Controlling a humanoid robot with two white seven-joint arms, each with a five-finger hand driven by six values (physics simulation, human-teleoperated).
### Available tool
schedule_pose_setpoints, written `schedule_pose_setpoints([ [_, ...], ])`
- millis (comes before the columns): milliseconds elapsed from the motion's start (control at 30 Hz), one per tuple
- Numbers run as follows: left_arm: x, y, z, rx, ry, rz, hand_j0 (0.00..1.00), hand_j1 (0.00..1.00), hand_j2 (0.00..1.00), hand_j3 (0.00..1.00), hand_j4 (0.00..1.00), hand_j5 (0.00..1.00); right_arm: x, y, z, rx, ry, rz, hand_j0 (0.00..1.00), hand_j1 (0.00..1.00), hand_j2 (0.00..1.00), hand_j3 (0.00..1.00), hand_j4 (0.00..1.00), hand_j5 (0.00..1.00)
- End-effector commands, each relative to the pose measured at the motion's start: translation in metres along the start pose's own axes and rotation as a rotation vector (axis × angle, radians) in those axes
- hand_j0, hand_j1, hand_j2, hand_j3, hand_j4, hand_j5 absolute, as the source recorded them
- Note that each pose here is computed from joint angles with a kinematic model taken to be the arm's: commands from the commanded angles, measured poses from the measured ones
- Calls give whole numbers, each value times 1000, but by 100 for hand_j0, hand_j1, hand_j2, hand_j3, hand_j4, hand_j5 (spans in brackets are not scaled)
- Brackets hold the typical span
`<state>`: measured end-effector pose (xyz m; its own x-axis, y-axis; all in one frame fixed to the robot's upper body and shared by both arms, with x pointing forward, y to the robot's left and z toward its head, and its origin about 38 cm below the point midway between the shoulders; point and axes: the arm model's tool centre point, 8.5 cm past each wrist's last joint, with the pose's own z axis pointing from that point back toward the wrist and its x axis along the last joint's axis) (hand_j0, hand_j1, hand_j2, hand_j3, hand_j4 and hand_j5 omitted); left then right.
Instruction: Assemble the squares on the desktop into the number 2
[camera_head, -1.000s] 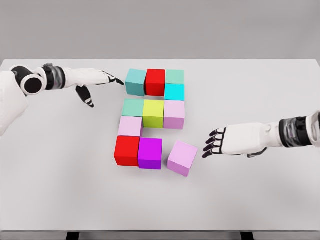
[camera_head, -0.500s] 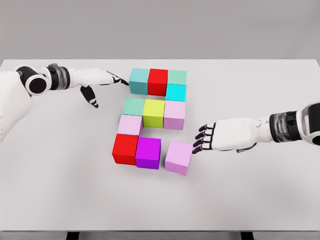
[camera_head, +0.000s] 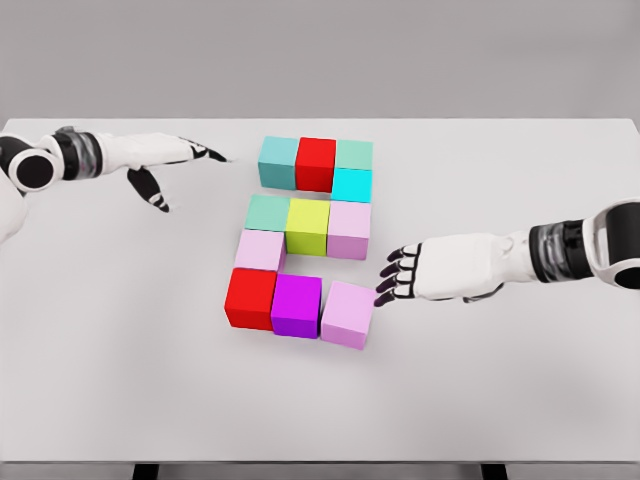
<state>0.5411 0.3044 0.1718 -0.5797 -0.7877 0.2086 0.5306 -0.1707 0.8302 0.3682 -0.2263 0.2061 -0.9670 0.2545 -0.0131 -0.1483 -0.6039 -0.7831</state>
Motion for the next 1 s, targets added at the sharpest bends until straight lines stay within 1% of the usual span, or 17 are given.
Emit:
schedule_pose_setpoints([
  [0,-18,4,26,48,20,52,100,100,100,100,100,100,0,-1,-1,-6,-3,-3,100,100,100,100,100,100],
  [33,-26,1,36,63,30,87,100,100,100,100,100,100,1,-2,-2,-8,-5,-2,100,100,100,100,100,100],
  [67,-30,-7,40,57,37,103,100,100,100,100,100,100,1,-2,-2,-8,-5,-2,100,100,100,100,100,100],
  [100,-31,-17,39,40,38,112,100,100,100,100,100,100,1,-2,-3,-10,-7,-1,100,100,100,100,100,100],
  [133,-28,-22,35,33,26,114,100,100,100,100,100,100,1,-2,-3,-10,-7,-1,100,100,100,100,100,100],
  [200,-26,-22,34,32,20,109,100,100,100,100,100,100,1,-3,-3,-10,-6,0,100,100,100,100,100,100],
  [267,-28,-35,33,14,25,128,100,100,100,100,100,100,0,-4,-2,-11,-4,2,100,100,100,100,100,100],
  [433,-26,-38,30,7,22,127,100,100,100,100,100,100,-1,-9,-2,-18,-3,12,100,100,100,100,100,100],
  [500,-26,-41,29,3,21,131,100,100,100,100,100,100,-2,-10,-1,-19,0,15,100,100,100,100,100,100],
  [800,-28,-43,32,0,27,132,100,100,100,100,100,100,-6,-8,5,-10,18,11,100,100,100,100,100,100],
  [867,-28,-43,32,0,27,132,100,100,100,100,100,100,-6,-5,6,-2,20,7,100,100,100,100,100,100],
  [967,-29,-44,33,-2,30,135,100,100,100,100,100,100,-4,6,0,28,8,-9,100,100,100,100,100,100],
])
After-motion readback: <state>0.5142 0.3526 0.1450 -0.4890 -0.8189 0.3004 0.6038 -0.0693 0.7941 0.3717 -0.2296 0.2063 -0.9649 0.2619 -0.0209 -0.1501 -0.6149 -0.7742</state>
